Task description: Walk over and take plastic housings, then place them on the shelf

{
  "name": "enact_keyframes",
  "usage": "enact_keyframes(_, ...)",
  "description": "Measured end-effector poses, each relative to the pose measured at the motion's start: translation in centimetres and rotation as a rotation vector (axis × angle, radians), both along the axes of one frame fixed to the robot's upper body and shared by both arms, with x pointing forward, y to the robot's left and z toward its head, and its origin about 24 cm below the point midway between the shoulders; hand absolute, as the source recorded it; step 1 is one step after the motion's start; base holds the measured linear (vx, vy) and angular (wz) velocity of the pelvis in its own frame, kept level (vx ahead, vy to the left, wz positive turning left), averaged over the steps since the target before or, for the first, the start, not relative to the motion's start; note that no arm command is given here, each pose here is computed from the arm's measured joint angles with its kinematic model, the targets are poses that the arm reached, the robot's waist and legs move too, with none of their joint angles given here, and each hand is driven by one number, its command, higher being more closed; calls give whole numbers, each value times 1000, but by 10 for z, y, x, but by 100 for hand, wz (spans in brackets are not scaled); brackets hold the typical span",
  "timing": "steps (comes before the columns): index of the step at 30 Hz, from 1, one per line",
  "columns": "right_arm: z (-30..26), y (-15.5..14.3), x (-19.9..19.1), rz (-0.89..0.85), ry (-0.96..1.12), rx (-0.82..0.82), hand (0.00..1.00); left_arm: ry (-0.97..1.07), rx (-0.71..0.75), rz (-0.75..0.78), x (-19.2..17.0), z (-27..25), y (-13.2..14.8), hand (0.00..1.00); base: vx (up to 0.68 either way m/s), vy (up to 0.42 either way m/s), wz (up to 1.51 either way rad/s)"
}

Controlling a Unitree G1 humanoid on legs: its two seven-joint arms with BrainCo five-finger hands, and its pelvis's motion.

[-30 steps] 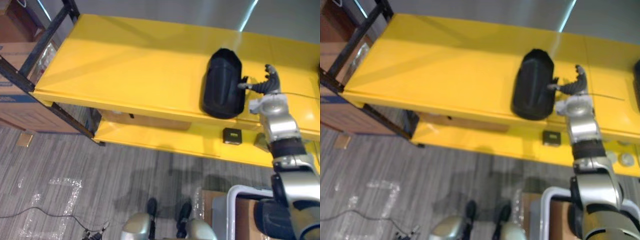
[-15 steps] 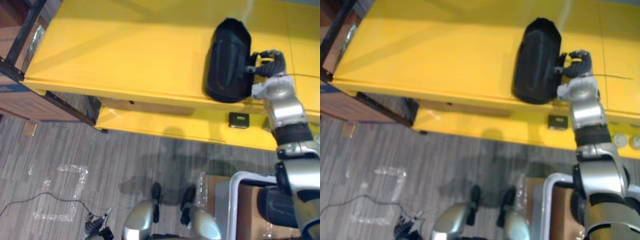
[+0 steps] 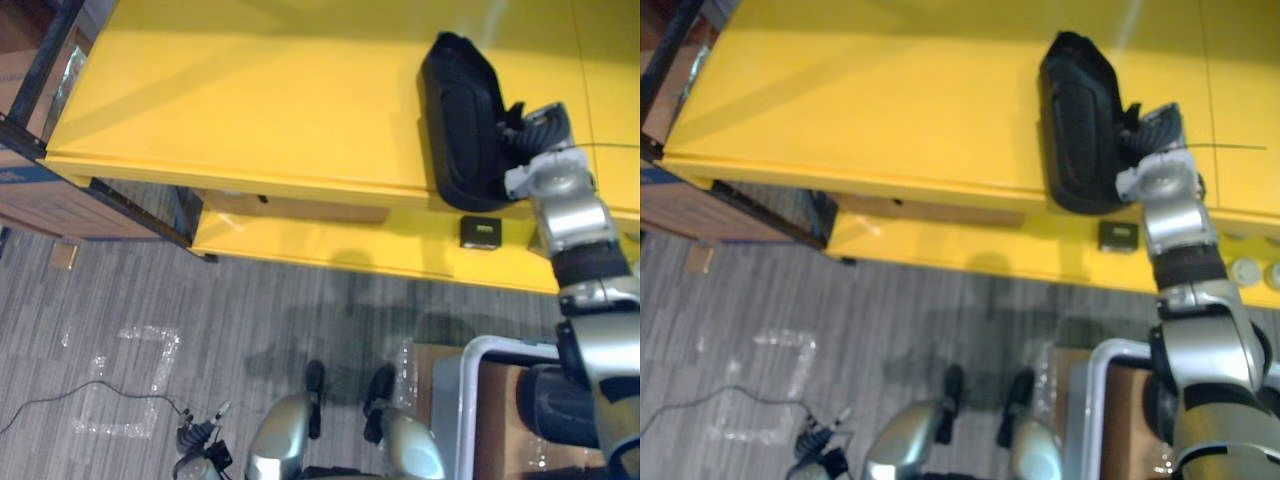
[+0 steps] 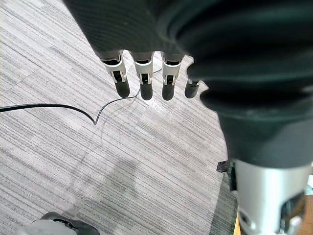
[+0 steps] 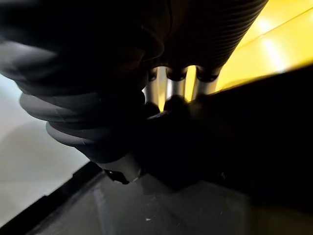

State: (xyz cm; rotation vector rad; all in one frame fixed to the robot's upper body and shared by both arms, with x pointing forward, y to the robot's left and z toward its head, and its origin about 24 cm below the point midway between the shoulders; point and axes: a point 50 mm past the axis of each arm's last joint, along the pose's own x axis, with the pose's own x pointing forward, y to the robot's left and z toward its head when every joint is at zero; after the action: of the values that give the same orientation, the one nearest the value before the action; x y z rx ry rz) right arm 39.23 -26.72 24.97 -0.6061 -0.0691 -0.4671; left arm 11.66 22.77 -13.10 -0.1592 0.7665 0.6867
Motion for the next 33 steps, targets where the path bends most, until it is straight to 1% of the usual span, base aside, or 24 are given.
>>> enact_keyframes(4,5,-3,3,-33,1,2,100,-1,-1,-16,1,0,-2,0,0,0,0)
enact_keyframes(9,22,-24,-3,-157,-46,-5,100,-18,-4,-48,10,2,-7,0,1,-2,2)
enact_keyframes(15,33,-34,-6,-275,-95,8,100,-14,-4,-71,11,2,-11,0,-1,-7,8)
enact_keyframes(18,43,-46,-11,-348,-123,12,100,-19,-7,-92,14,2,-14,0,-18,-13,6)
enact_keyframes(24,54,-56,-16,-410,-144,23,100,-16,-9,-100,14,1,-16,0,-3,0,2)
enact_keyframes(28,63,-73,-26,-485,-163,16,100,-17,-13,-125,15,1,-20,0,4,5,11)
enact_keyframes(33,73,-86,-35,-539,-169,-34,100,-36,-17,-135,18,3,-20,0,1,-6,5)
